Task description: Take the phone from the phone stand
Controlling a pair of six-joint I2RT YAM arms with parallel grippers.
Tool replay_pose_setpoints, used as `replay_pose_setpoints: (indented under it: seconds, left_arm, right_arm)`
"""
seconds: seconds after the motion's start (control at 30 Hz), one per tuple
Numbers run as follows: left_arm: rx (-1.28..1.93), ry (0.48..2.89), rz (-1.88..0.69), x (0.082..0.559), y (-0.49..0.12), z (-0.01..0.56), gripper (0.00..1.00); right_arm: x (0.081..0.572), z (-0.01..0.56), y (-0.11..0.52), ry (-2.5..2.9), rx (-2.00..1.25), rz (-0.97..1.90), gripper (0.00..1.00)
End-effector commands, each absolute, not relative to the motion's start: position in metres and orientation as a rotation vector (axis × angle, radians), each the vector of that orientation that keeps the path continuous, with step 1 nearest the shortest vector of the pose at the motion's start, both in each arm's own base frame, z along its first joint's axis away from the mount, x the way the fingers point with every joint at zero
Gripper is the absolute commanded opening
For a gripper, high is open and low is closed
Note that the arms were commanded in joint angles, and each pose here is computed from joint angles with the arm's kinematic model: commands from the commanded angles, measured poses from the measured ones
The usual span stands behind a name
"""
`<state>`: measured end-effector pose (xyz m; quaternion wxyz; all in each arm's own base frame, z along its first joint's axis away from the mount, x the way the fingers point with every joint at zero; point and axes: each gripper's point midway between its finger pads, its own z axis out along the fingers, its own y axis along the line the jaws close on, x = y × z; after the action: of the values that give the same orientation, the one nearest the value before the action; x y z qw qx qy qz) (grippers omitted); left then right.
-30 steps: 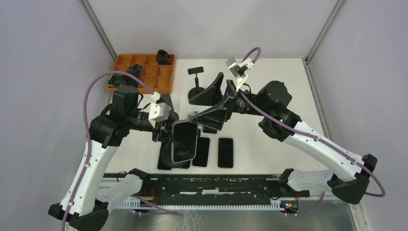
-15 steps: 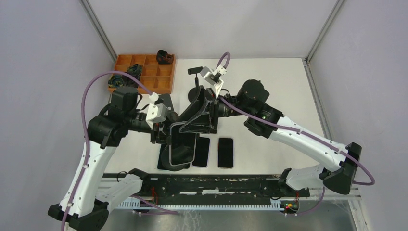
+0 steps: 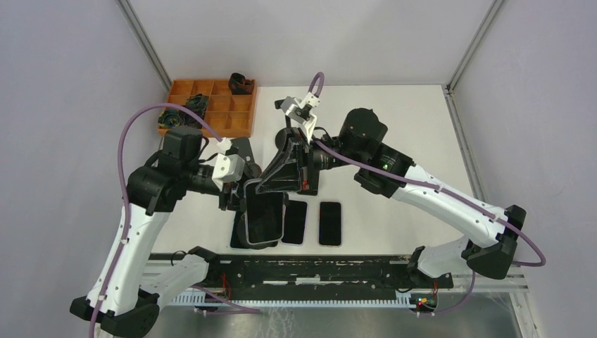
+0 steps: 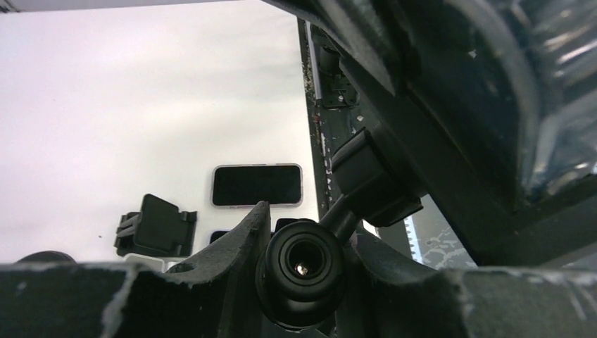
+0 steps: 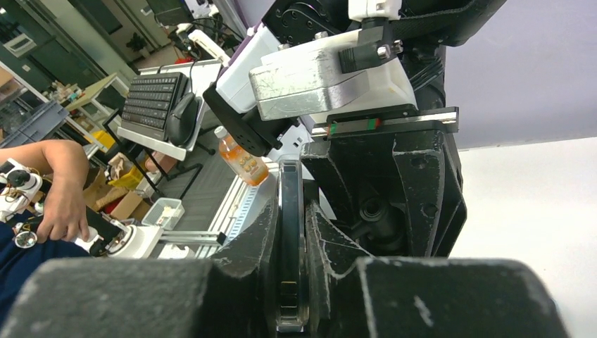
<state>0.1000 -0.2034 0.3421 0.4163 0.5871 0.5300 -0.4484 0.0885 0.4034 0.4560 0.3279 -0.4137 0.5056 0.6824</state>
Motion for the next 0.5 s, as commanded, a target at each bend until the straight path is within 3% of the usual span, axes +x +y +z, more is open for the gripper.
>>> replay_pose_setpoints:
  seconds: [0.0,0.47]
  left_arm:
    - [1.529,1.219,-1.06,0.093,-0.201,0.351,0.02]
    - [1.687,1.226,-0.942,0.082,-0.182,0.303,0.02]
  right_arm:
    - [0.087,0.532,0.383,1.09,-1.034,1.721,0.0]
    - [0.126,0.604,0.327,0.851,-0.721,1.664,0.0]
